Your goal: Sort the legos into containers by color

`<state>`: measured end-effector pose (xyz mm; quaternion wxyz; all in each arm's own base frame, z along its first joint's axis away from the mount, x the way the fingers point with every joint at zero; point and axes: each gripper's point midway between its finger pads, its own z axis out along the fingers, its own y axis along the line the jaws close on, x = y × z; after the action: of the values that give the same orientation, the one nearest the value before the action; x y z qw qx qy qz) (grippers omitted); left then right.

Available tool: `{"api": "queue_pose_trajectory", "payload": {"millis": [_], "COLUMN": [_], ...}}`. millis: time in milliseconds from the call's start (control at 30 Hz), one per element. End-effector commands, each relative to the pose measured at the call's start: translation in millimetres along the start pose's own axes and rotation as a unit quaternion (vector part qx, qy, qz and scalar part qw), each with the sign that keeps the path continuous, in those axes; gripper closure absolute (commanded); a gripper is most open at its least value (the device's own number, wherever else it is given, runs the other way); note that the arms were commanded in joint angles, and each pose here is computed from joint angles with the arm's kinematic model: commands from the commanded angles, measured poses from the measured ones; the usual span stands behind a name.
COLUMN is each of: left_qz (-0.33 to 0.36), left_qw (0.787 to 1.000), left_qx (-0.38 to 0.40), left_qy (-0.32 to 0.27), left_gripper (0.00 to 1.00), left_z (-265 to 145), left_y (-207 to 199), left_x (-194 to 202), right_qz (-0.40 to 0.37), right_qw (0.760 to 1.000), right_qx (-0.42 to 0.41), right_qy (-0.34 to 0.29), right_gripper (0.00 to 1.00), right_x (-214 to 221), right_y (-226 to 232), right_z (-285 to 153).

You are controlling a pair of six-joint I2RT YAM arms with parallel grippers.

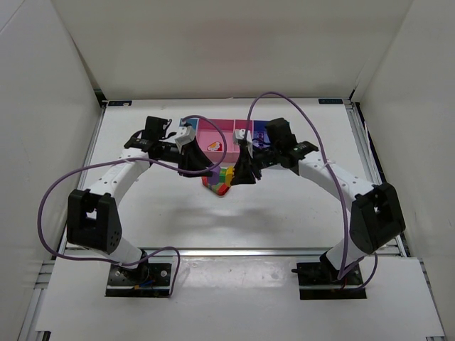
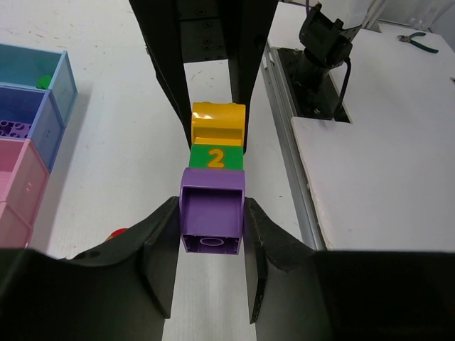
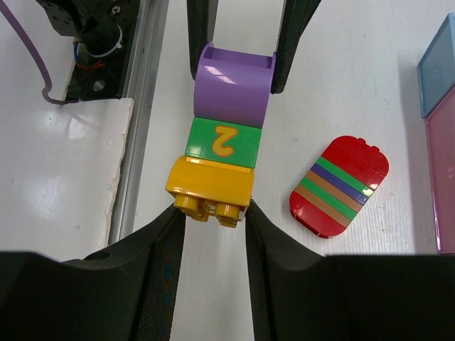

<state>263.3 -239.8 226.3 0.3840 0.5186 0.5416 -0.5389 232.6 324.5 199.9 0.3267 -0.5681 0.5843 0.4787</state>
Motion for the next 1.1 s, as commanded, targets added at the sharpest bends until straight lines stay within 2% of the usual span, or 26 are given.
{"api": "queue_pose_trajectory", "payload": {"millis": [0, 33, 100, 233, 367, 567, 933, 1000, 1033, 1067], "left_qz": [0.018, 0.018, 0.020, 0.023, 0.023, 0.021, 0.026, 0.025, 0.024, 0.026], "left_qw": [1.000, 1.000, 1.000, 1.000, 1.000, 1.000, 1.000, 1.000, 1.000, 1.000], "left_qx": [0.006, 0.004, 0.001, -0.001, -0.004, -0.005, -0.008, -0.007, -0.007, -0.007], "left_qy": [-0.002, 0.000, 0.003, 0.005, 0.007, 0.008, 0.009, 0.008, 0.009, 0.009], "left_gripper": [0.90, 0.90, 0.90, 0.90, 0.90, 0.90, 0.90, 0.90, 0.90, 0.90], "left_z": [3, 3, 3, 3, 2, 3, 2, 2, 2, 3], "left_y": [-1, -1, 0, 1, 3, 5, 7, 6, 7, 6], "left_x": [-10, -10, -9, -8, -7, -7, -10, -11, -11, -11], "right_qz": [-0.038, -0.038, -0.036, -0.036, -0.039, -0.049, -0.034, -0.033, -0.031, -0.029], "right_qw": [0.999, 0.999, 0.999, 0.999, 0.999, 0.998, 0.999, 0.999, 0.999, 0.999], "right_qx": [0.006, 0.006, 0.002, -0.008, -0.020, -0.034, -0.037, -0.035, -0.034, -0.033], "right_qy": [-0.036, -0.036, -0.036, -0.035, -0.032, -0.016, -0.003, -0.005, -0.004, -0.004], "right_gripper": [0.81, 0.80, 0.71, 0.65, 0.53, 0.48, 0.51, 0.59, 0.70, 0.75], "right_x": [-40, -41, -41, -41, -42, -33, -20, -21, -21, -22], "right_y": [-9, -10, -9, -4, 2, 13, 14, 12, 11, 9], "right_z": [-3, -4, -4, -3, -3, -4, -1, 0, 1, 1]}}
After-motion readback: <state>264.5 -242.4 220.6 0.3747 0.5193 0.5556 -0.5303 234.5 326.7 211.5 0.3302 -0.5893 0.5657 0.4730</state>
